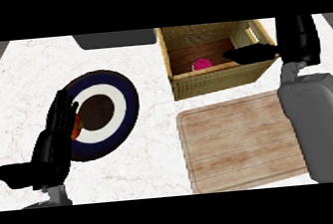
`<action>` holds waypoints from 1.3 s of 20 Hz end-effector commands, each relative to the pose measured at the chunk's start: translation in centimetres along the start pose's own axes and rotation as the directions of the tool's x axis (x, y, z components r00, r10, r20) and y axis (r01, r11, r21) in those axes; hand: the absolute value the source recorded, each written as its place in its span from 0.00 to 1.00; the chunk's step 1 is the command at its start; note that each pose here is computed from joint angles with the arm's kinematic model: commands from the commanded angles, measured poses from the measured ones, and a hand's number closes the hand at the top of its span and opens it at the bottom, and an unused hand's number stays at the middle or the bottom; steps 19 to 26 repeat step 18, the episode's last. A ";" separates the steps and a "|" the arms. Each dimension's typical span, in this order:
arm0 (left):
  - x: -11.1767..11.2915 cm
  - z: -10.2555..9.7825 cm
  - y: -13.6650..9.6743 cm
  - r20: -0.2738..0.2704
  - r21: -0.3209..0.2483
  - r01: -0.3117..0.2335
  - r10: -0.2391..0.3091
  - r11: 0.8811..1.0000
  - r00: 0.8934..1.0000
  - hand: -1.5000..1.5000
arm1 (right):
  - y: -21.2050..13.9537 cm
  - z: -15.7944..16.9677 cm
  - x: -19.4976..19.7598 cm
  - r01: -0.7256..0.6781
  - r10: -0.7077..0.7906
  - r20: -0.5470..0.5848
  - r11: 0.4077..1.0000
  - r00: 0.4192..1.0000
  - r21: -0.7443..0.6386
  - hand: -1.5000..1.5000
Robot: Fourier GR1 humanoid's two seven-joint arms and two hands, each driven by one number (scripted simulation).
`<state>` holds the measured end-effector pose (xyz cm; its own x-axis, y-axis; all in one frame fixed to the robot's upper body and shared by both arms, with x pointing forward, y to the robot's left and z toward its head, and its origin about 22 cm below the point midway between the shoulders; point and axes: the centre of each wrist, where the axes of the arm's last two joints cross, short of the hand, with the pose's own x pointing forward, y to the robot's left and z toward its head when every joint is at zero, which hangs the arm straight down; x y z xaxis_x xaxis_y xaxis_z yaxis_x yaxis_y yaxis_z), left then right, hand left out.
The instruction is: Pick the cupcake from the cutting board and place it in the basket
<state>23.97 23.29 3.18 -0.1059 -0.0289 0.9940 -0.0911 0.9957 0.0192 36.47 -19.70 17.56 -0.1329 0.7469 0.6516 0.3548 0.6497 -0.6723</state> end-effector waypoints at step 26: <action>-0.2 -0.8 0.6 -0.006 0.000 0.005 -0.005 1.000 1.000 0.50 | -18.3 2.2 -4.5 0.247 -0.250 -0.005 0.960 0.968 -0.132 0.00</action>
